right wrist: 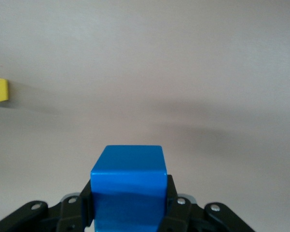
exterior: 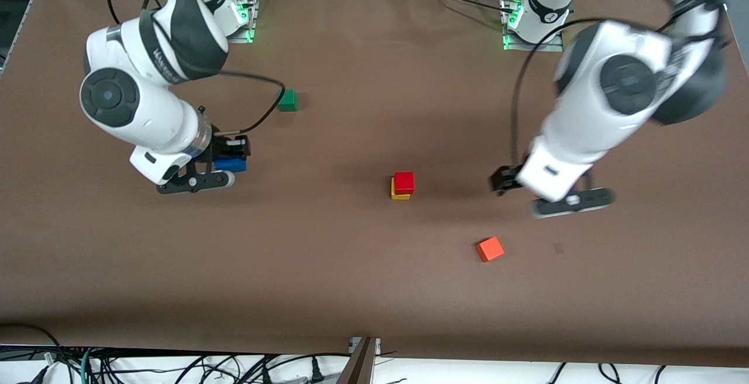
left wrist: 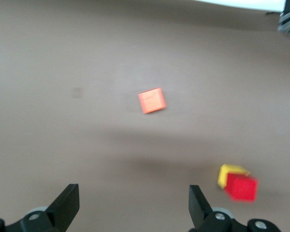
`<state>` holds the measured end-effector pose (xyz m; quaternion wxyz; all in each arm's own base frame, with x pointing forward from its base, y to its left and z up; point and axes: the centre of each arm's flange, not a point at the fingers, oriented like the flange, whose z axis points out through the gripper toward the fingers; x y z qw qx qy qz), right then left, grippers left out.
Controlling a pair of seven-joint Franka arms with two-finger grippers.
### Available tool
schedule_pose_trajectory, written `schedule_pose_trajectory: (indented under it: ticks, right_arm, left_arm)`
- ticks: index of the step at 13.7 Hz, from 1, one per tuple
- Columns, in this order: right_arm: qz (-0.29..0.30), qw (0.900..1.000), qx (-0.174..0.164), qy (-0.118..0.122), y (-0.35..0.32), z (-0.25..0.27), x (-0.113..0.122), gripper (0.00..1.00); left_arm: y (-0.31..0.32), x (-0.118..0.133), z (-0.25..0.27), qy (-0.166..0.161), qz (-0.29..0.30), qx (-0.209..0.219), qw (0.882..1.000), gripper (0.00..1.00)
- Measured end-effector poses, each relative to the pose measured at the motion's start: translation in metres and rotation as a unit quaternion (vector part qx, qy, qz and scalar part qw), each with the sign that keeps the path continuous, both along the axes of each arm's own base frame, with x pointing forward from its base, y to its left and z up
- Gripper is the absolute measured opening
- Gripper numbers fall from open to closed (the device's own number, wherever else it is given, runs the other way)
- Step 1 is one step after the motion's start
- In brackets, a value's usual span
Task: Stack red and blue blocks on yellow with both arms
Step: 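Withdraw the left gripper while the right gripper lifts the blue cube, then carry the blue cube above the red cube with the right gripper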
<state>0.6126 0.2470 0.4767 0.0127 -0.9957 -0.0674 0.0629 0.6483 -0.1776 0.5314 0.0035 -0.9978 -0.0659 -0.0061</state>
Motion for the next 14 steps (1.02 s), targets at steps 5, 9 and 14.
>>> schedule_pose_trajectory:
  ticks: [5,9,14]
  right_arm:
    - [-0.029,0.999,0.032,-0.008,0.138,-0.019,-0.037,0.56]
    - [-0.068,0.995,0.055,-0.037,0.276,-0.073,-0.088,0.56]
    - [-0.068,0.991,0.073,-0.085,0.328,-0.116,-0.095,0.56]
  left_arm:
    - [0.143,-0.026,0.060,0.032,-0.040,-0.003,0.999,1.00]
    - [0.164,-0.044,0.060,0.058,-0.035,-0.004,0.998,1.00]
    - [0.159,-0.044,0.049,0.070,-0.039,-0.005,0.997,1.00]
